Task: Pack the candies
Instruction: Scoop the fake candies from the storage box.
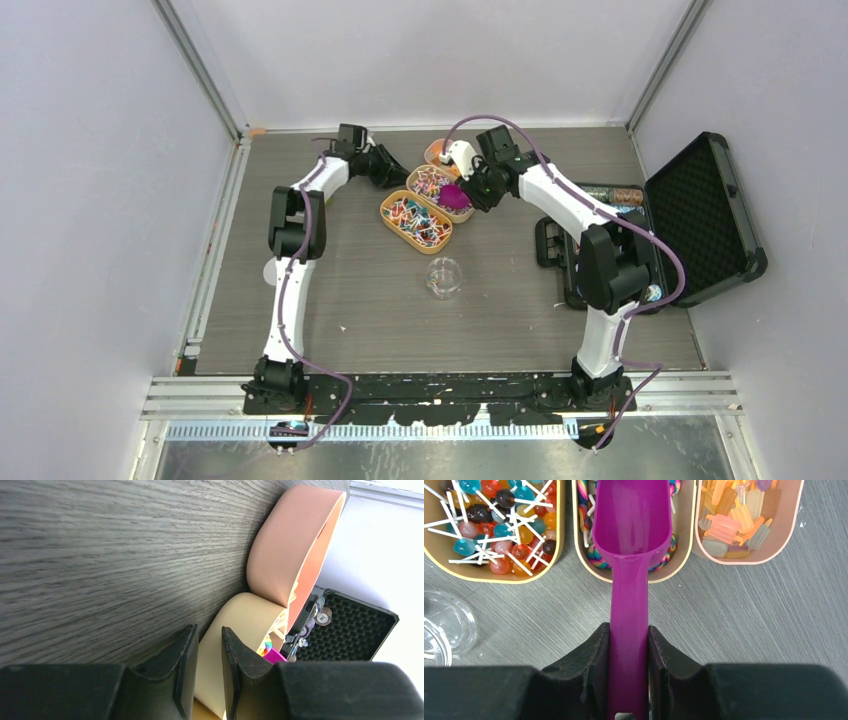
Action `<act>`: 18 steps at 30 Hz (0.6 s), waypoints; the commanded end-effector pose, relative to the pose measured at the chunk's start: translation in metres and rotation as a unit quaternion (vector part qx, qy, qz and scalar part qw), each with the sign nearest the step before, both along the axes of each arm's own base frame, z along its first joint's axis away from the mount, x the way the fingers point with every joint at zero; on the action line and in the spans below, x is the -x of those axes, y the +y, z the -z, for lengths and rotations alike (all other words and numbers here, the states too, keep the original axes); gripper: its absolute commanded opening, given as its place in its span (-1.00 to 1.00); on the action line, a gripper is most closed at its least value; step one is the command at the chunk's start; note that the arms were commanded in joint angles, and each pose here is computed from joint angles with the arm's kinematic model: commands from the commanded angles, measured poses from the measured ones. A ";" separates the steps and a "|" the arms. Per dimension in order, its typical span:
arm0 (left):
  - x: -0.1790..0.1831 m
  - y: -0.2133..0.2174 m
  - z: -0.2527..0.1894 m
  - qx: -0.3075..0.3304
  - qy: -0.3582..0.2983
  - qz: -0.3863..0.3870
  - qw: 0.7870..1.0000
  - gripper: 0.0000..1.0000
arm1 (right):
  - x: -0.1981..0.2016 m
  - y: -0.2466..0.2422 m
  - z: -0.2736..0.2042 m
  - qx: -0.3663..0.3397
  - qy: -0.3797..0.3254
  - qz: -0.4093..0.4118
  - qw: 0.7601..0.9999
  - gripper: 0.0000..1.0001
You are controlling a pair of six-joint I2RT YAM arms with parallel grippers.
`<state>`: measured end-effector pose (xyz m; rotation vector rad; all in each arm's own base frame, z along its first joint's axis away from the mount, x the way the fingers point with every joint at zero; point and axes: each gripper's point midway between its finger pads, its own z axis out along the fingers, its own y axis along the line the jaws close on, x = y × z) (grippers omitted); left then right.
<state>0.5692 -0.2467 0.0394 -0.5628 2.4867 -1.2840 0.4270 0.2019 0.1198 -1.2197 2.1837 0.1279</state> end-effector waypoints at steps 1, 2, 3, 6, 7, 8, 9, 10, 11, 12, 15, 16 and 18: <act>0.010 -0.008 -0.025 0.008 -0.015 0.025 1.000 -0.48 | -0.008 0.022 0.002 -0.024 -0.004 -0.023 0.999 -0.99; 0.011 -0.009 -0.025 0.008 -0.015 0.026 1.000 -0.48 | -0.009 0.025 0.002 -0.031 -0.007 -0.024 0.999 -0.99; 0.011 -0.009 -0.025 0.008 -0.015 0.025 1.000 -0.48 | -0.010 0.028 0.003 -0.038 -0.009 -0.024 0.999 -0.99; 0.011 -0.009 -0.025 0.009 -0.014 0.025 1.000 -0.48 | -0.012 0.032 0.005 -0.056 -0.016 -0.020 0.998 -0.99; 0.011 -0.009 -0.025 0.009 -0.014 0.025 1.000 -0.48 | -0.013 0.033 0.005 -0.060 -0.020 -0.019 0.998 -0.99; 0.011 -0.009 -0.025 0.010 -0.014 0.026 1.000 -0.48 | -0.014 0.034 0.005 -0.065 -0.023 -0.019 0.997 -0.99; 0.012 -0.010 -0.025 0.010 -0.014 0.027 0.999 -0.48 | -0.014 0.035 0.005 -0.070 -0.025 -0.019 0.997 -0.99; 0.012 -0.009 -0.025 0.010 -0.013 0.027 0.999 -0.48 | -0.015 0.036 0.004 -0.074 -0.027 -0.019 0.997 -0.99; 0.013 -0.010 -0.025 0.010 -0.013 0.028 0.999 -0.48 | -0.016 0.035 0.005 -0.079 -0.027 -0.017 0.996 -0.99; 0.012 -0.009 -0.026 0.010 -0.014 0.028 0.999 -0.48 | -0.016 0.035 0.004 -0.085 -0.026 -0.014 0.996 -0.99; 0.012 -0.009 -0.026 0.009 -0.014 0.027 0.999 -0.49 | -0.020 0.033 0.000 -0.125 -0.024 0.000 0.992 -0.99; 0.012 -0.009 -0.026 0.009 -0.014 0.028 0.999 -0.49 | -0.021 0.033 -0.001 -0.140 -0.019 0.008 0.990 -0.99; 0.012 -0.009 -0.026 0.009 -0.014 0.027 1.000 -0.49 | -0.021 0.030 -0.001 -0.151 -0.014 0.015 0.988 -0.99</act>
